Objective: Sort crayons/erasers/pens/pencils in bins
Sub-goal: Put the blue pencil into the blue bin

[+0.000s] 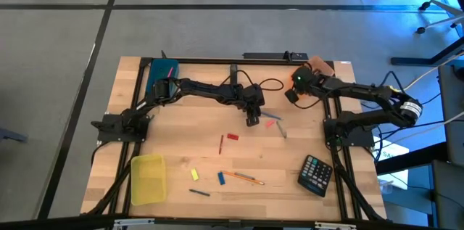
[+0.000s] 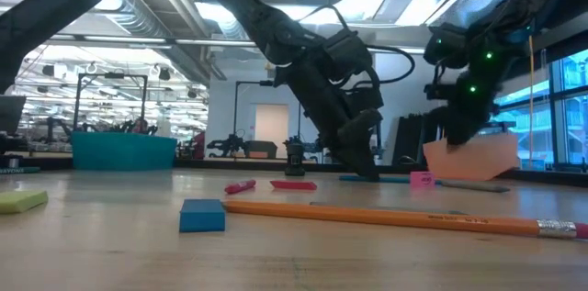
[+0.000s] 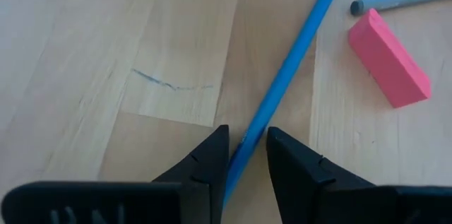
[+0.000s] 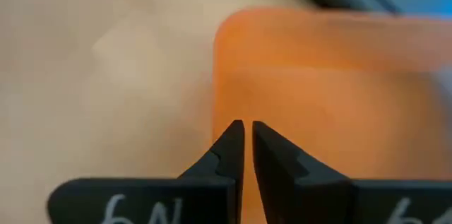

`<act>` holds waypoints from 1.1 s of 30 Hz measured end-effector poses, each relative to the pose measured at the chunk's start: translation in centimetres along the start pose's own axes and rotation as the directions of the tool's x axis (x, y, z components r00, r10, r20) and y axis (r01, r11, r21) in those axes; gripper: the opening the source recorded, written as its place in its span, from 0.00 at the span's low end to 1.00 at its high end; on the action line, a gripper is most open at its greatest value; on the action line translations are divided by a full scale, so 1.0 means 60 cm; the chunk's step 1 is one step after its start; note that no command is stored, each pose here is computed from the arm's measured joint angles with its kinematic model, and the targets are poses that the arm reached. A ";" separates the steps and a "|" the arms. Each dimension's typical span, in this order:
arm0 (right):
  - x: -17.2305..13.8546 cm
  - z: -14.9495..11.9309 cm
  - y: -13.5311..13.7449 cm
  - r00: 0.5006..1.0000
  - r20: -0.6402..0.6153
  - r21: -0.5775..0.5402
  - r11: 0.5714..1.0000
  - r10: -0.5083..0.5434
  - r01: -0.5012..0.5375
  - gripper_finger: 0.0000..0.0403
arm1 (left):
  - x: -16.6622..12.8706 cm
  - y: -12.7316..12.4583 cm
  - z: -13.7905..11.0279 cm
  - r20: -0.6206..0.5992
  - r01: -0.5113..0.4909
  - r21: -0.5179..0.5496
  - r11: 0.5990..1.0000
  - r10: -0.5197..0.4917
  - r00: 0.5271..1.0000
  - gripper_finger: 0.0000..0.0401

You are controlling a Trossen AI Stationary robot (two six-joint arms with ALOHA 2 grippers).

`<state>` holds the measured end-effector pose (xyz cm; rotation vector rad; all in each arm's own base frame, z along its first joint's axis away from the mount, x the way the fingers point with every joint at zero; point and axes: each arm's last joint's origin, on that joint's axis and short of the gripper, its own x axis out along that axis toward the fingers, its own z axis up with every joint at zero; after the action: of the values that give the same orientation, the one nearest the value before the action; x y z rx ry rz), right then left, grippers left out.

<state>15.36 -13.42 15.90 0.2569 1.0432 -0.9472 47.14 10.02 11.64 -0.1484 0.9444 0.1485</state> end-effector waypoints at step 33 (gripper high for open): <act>-0.050 -0.019 0.080 0.999 0.002 -0.096 0.994 0.052 -0.052 0.03 | -0.003 -0.022 -0.010 -0.073 -0.070 0.025 0.997 0.072 0.995 0.02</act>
<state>17.85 -8.29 16.65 0.2011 1.0705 -0.8480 46.78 8.57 11.53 -0.1001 1.0256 0.1988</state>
